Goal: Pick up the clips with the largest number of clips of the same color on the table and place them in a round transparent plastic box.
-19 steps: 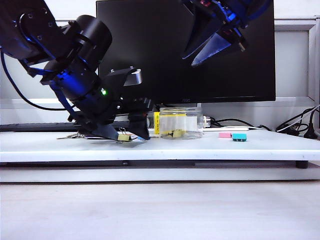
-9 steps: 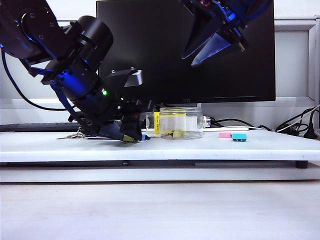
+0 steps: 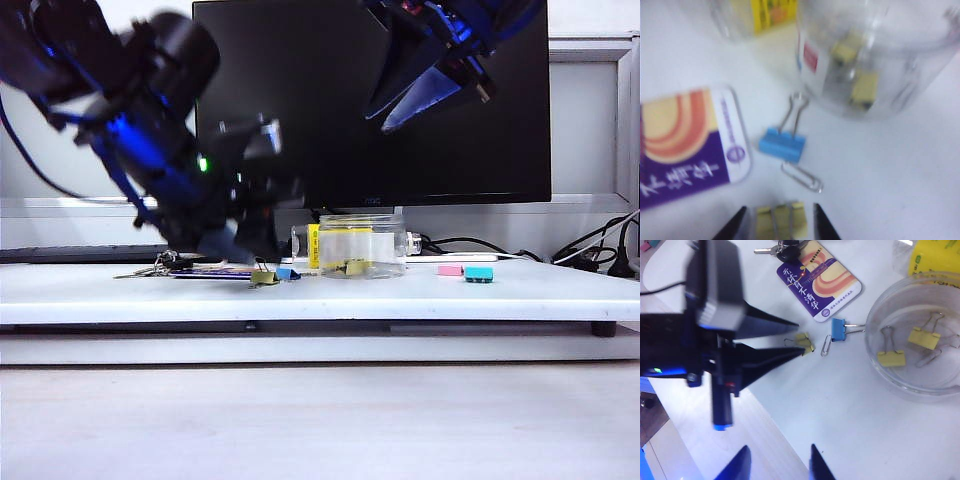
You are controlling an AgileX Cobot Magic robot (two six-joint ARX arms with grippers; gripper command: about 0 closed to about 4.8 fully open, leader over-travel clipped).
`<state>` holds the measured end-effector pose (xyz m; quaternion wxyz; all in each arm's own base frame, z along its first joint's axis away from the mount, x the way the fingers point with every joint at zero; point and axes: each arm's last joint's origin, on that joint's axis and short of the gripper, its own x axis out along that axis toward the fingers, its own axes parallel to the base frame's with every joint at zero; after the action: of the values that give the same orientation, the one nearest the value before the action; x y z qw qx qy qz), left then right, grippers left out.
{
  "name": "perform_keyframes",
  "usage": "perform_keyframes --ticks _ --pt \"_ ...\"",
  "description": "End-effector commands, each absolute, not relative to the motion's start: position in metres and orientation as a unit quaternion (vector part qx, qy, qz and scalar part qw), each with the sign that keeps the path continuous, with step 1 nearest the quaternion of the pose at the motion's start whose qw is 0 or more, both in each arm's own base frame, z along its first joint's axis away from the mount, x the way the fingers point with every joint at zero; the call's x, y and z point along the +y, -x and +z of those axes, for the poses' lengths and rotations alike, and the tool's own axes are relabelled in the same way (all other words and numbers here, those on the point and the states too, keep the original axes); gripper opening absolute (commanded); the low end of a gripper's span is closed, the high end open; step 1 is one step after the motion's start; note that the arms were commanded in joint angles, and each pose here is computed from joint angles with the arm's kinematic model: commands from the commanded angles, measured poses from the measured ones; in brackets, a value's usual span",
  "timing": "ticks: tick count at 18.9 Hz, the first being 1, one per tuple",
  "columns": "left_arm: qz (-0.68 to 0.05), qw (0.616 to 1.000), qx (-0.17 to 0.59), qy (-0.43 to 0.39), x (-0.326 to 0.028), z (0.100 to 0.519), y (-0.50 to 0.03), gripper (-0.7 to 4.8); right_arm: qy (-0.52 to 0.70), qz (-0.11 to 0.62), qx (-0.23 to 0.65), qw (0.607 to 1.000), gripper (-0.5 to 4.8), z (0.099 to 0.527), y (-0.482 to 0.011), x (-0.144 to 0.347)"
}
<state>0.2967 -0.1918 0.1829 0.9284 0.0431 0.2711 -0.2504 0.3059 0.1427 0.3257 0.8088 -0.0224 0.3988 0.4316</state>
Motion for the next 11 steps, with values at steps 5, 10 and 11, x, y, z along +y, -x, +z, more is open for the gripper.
perform_keyframes --ticks 5,10,11 --pt "-0.273 0.92 0.275 -0.053 -0.191 0.189 -0.2928 1.85 0.024 0.436 0.388 0.812 1.52 0.3298 -0.3051 0.1425" --pt "-0.294 0.915 0.269 -0.067 -0.1933 0.189 -0.2918 2.21 0.023 0.436 0.389 0.811 1.52 0.3298 -0.305 0.1425" --pt "-0.295 0.915 0.267 -0.067 -0.1933 0.1892 -0.2919 2.21 0.024 0.436 0.388 0.811 1.52 0.3298 -0.305 0.1425"
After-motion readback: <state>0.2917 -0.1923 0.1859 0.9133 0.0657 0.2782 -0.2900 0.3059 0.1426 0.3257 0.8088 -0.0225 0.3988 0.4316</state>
